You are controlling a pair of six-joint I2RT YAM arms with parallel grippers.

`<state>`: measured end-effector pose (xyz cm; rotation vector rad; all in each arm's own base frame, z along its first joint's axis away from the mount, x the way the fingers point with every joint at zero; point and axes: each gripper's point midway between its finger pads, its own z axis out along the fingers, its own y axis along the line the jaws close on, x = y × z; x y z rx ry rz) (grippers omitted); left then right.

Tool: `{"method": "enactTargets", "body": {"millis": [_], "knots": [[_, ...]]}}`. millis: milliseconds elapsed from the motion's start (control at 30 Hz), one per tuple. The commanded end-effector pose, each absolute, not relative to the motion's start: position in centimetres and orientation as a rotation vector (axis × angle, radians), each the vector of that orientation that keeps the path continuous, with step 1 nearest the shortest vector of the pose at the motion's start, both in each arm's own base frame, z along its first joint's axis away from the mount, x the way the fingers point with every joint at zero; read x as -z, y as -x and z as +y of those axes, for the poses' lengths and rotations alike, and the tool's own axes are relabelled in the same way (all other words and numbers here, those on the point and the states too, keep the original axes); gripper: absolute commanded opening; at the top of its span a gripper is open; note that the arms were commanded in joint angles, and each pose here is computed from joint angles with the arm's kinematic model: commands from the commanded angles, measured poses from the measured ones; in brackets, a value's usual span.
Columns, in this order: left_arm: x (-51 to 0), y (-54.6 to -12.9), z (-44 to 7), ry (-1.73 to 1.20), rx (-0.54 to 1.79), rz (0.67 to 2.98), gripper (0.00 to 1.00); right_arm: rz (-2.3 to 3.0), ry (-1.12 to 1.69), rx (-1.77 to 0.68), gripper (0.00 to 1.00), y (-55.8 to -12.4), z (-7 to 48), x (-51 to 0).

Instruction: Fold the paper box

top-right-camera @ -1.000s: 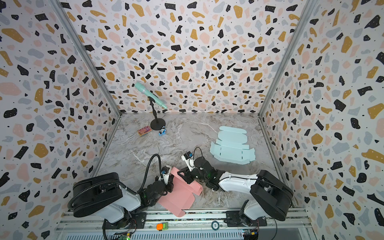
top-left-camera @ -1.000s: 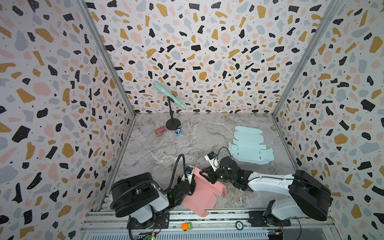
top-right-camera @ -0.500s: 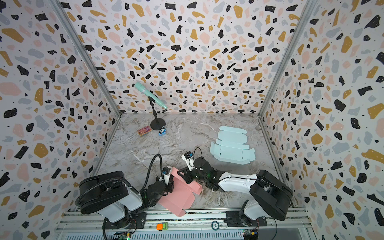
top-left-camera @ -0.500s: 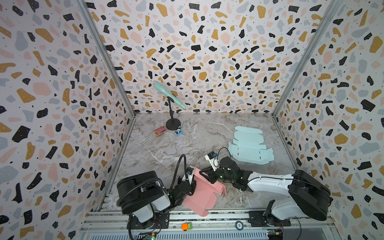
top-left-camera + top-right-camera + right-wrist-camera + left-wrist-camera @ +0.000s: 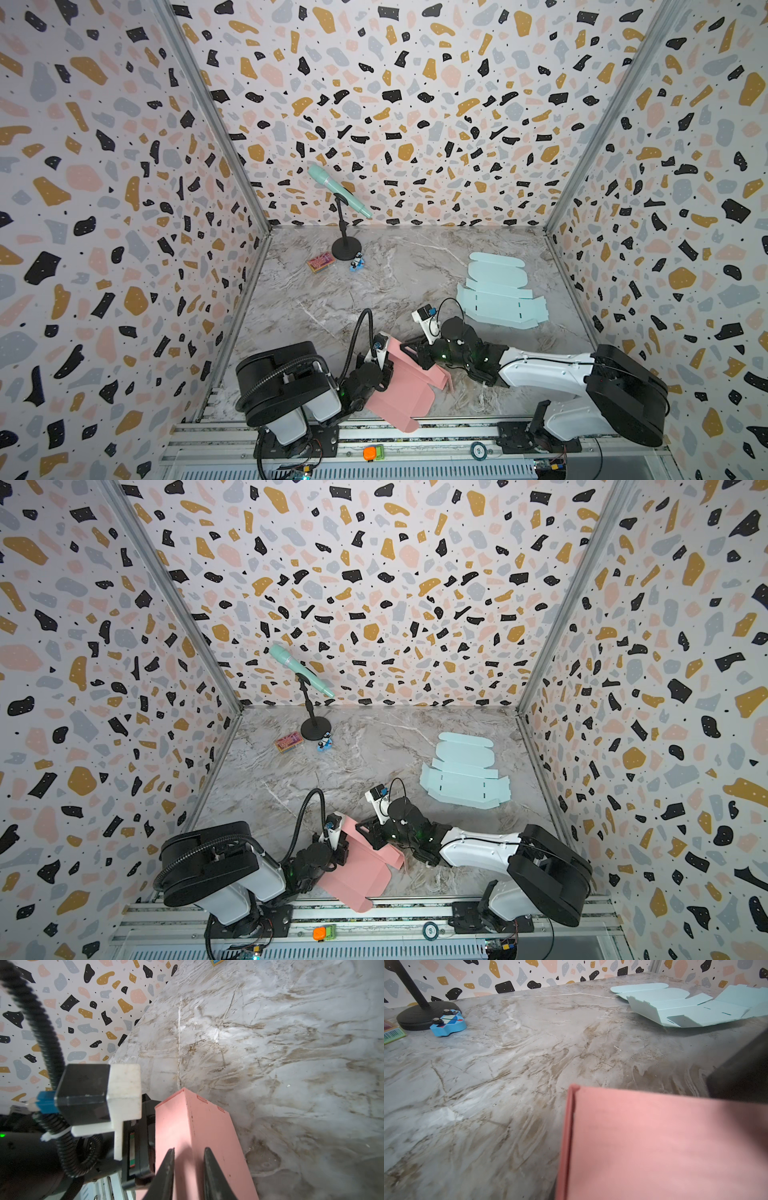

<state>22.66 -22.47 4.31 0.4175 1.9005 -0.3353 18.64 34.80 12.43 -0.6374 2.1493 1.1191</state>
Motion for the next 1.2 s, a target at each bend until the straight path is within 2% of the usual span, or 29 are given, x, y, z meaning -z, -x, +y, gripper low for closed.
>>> {"method": "enactTargets", "body": {"millis": [0,200,267,600,800,1167], "knots": [[-5.5,-23.1,-22.3,-0.368,0.350,1.861,0.07,2.187,0.664,-1.143,0.30,-17.2,34.4,-12.5],[-5.9,-22.5,-22.4,-0.391,0.392,1.853,0.06,2.143,0.630,-1.102,0.51,-18.3,32.6,-14.8],[-5.9,-22.2,-22.3,-0.401,0.403,1.855,0.06,2.127,0.615,-1.097,0.53,-18.9,31.7,-15.7],[-6.5,-21.7,-22.5,-0.414,0.436,1.841,0.06,2.167,0.561,-0.972,0.46,-23.0,27.9,-14.4],[-7.0,-21.6,-23.0,-0.436,0.432,1.827,0.07,2.222,0.647,-1.045,0.41,-23.0,30.0,-11.9],[-7.4,-21.7,-23.2,-0.435,0.441,1.817,0.07,2.269,0.878,-1.156,0.38,-20.7,34.0,-8.9]]}}
